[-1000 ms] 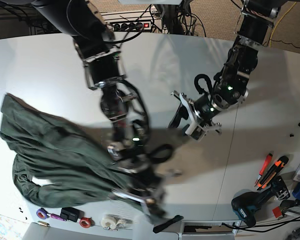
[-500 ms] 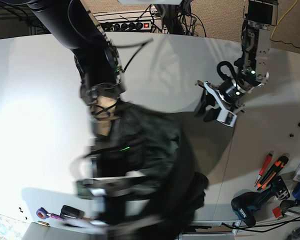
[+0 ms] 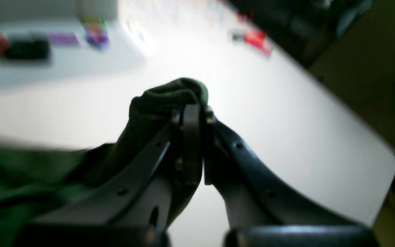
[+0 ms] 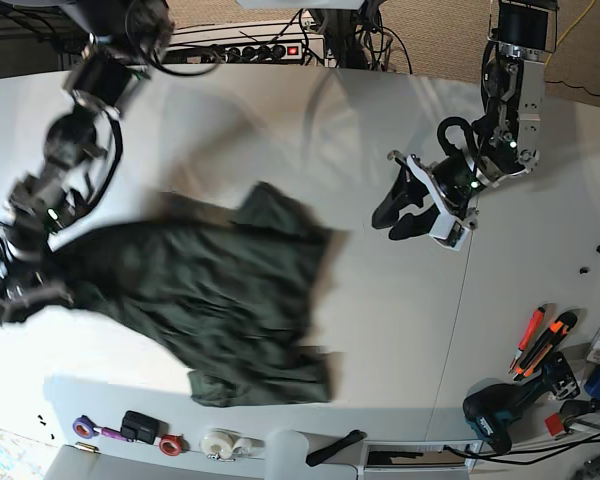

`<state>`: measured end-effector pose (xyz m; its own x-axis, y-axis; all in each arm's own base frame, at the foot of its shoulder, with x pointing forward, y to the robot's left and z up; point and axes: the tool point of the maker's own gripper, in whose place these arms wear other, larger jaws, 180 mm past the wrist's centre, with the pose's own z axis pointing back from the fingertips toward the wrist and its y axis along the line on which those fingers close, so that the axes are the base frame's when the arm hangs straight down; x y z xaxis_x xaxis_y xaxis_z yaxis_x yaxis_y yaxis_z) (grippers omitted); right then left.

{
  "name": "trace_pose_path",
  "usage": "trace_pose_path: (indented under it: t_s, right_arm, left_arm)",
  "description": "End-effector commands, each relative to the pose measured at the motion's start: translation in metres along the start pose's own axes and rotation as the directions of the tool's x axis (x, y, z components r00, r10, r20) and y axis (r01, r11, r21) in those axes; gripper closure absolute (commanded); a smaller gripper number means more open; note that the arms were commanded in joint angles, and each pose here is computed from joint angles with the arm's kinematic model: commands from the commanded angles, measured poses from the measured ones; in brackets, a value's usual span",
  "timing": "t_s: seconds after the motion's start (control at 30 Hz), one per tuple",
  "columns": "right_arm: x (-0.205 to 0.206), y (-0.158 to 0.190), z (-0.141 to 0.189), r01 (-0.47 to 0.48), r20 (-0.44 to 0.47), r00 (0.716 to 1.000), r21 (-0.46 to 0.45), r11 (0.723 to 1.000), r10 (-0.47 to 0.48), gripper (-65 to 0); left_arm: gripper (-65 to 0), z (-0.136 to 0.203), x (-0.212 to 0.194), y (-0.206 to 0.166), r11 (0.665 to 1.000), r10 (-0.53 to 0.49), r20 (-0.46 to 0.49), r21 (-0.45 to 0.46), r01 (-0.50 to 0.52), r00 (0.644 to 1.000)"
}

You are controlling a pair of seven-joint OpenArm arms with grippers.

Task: Layout the t-shirt on the table in an organized manner, then fold the t-shirt properly
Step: 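Lift the t-shirt with the right gripper and drag it across the table, then grasp the t-shirt hem with the left gripper and pull it away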

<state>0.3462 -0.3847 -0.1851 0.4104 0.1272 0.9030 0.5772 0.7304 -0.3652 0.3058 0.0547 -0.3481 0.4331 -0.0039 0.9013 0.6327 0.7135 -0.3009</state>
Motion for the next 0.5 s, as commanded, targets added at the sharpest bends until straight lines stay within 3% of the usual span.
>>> trace_pose_path:
  t_s: [0.0,0.23,0.37,0.47]
  right_arm:
    - [0.007,-0.023,-0.003,0.010,0.035,0.999,-0.052,0.999,-0.008,0.0]
    - [-0.066,-0.052,-0.020,-0.029,-0.144,0.989,-0.038,0.999,0.023,0.0]
    - [-0.075,-0.043,-0.023,-0.023,-0.166,0.986,0.007,1.000,0.024,0.0]
    - [-0.073,-0.036,-0.023,-0.004,-0.159,0.987,0.045,0.999,0.011,0.0]
  left_arm:
    - [-22.6,-0.002,0.016,-0.005,1.000,-0.013,0.049,-0.026,0.015,0.999]
    - [-24.7,-0.028,-0.022,-0.053,0.986,-0.104,-0.110,-0.144,0.087,0.988]
    - [-35.9,-0.053,-0.024,-0.049,0.993,-0.119,-0.160,-0.008,0.119,0.980]
    - [-36.5,-0.072,-0.020,-0.055,0.995,-0.078,-0.191,0.049,0.089,0.978]
